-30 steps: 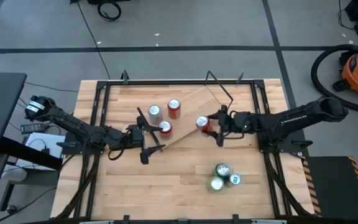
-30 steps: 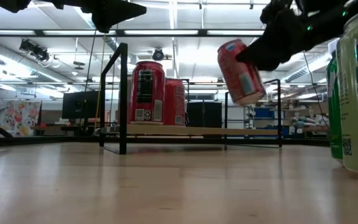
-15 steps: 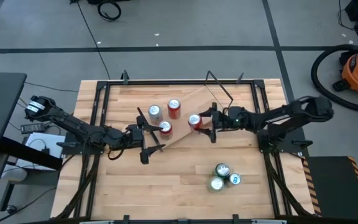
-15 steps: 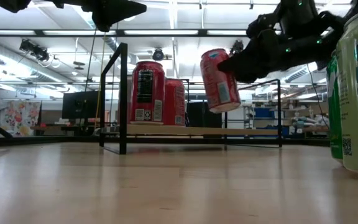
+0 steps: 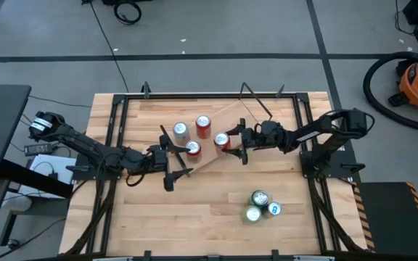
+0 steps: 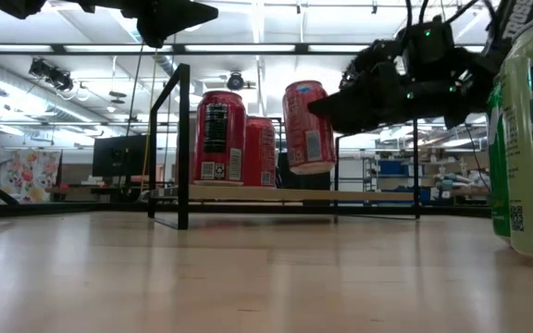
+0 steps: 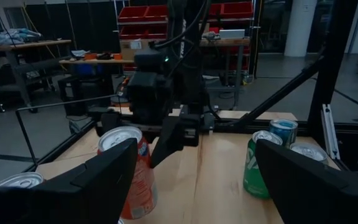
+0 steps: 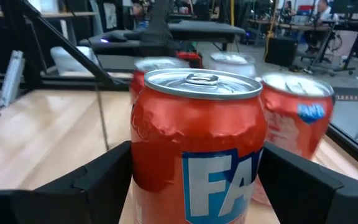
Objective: Place canned beverage on shelf
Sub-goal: Put the red soda can on the shelf
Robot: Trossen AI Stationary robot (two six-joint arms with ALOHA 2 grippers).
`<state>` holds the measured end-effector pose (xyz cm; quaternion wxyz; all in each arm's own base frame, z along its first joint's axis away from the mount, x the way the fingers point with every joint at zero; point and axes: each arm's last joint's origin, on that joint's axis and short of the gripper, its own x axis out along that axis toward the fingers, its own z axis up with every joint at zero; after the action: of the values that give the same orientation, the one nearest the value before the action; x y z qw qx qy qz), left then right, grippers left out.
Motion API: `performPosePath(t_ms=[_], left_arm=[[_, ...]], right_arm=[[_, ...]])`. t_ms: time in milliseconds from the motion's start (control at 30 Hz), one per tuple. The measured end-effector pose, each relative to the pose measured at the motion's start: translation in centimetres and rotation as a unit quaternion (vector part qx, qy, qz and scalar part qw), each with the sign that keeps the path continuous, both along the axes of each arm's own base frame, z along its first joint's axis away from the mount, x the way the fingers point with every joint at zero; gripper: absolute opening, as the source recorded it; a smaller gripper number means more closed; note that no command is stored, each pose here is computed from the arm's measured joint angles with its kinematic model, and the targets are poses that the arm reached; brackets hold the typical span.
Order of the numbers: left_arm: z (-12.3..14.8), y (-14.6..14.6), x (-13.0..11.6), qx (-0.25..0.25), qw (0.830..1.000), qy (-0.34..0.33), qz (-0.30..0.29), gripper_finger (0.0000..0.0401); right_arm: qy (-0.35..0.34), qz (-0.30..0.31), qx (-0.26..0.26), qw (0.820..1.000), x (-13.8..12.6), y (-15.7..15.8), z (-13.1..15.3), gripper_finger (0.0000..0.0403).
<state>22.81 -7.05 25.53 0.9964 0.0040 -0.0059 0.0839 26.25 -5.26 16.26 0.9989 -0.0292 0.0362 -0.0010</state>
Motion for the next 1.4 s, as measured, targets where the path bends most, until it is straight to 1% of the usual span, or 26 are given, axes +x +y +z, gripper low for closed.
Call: performPosePath(t_ms=[233,333,467,667,867,967,1233,1400], left_arm=[[0.0,0.0,0.0,0.000,1.000,0.000,0.000,0.0336],[0.0,0.0,0.0,0.000,1.000,0.000,0.000,0.0336],[0.0,0.0,0.0,0.000,1.000,0.000,0.000,0.0336],[0.0,0.0,0.0,0.000,1.000,0.001,0.000,0.0336],[-0.1,0.0,0.0,0.001,1.000,0.003,0.000,0.0336],[-0.1,0.0,0.0,0.001,1.000,0.003,0.000,0.0336],[-0.1,0.0,0.0,-0.002,1.000,0.003,0.000,0.0336],[-0.1,0.0,0.0,-0.002,1.000,0.003,0.000,0.0336]], right_arm=[[-0.005,-0.005,0.000,1.000,0.7,-0.9,-1.0,0.0325],[-0.001,-0.004,0.001,1.000,1.2,-1.1,-1.4,0.0325],[-0.013,-0.004,-0.005,1.000,2.2,-1.3,-1.5,0.0325],[-0.003,-0.004,-0.003,1.000,3.3,-1.6,-2.1,0.0325],[-0.002,-0.004,-0.003,1.000,3.4,-1.7,-2.2,0.0326],[0.001,-0.004,-0.003,1.000,3.4,-1.7,-2.2,0.0336],[0.006,-0.014,-0.004,1.000,3.3,-1.7,-2.0,0.0385],[0.022,-0.032,-0.015,0.999,3.0,-1.7,-1.3,0.0391]])
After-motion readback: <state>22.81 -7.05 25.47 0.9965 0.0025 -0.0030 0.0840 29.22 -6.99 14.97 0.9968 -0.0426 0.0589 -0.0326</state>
